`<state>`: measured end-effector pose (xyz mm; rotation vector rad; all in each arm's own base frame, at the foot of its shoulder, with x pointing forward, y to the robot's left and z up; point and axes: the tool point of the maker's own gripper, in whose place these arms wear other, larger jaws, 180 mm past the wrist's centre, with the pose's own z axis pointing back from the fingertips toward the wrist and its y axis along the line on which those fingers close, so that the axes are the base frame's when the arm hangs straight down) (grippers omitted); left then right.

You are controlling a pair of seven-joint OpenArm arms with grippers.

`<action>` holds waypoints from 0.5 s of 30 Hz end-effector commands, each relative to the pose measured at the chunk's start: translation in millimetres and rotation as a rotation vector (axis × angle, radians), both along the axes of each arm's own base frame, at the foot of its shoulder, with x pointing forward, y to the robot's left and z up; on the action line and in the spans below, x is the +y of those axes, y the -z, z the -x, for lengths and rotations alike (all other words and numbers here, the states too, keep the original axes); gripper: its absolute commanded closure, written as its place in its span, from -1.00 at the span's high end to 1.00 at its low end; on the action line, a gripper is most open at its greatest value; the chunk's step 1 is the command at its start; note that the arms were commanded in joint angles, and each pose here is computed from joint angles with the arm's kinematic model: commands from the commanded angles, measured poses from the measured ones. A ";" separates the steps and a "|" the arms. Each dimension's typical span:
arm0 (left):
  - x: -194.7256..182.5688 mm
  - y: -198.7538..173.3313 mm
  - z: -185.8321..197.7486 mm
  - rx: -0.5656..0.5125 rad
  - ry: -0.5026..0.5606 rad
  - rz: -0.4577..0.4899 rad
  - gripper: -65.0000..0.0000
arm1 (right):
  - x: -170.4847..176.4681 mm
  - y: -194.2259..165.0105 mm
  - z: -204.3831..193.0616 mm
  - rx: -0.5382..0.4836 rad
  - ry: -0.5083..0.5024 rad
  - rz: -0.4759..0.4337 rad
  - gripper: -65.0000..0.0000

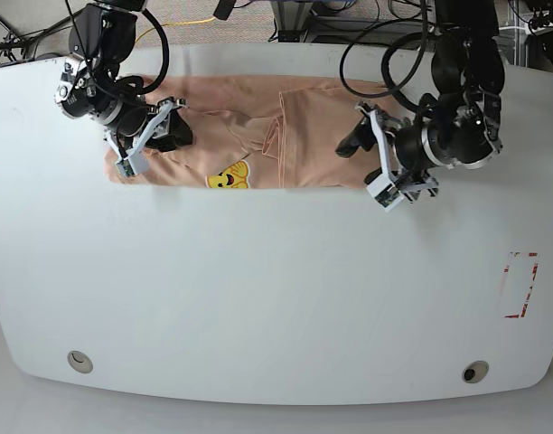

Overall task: Fold the T-shirt properly
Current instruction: 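Fold the strip's end with the left gripper toward the right gripper, then fold both ends of the shirt together toward the middle with both grippers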

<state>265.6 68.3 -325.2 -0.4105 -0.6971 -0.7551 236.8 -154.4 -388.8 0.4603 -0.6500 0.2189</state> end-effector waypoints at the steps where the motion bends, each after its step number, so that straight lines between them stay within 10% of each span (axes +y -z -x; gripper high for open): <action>1: 12.2 4.8 -4.2 0.015 -0.017 0.006 0.18 | -6.5 -25.1 -19.2 -0.093 0.016 0.006 -0.25; 10: 36.1 53.1 7.3 0.186 -0.080 -0.006 0.18 | -67.4 -46.1 -22.3 -0.137 0.270 -0.047 0.65; 15: 29.7 63.8 11.1 0.185 -0.117 0.086 0.18 | -116.4 -46.3 -11.9 -0.110 0.404 -0.011 0.72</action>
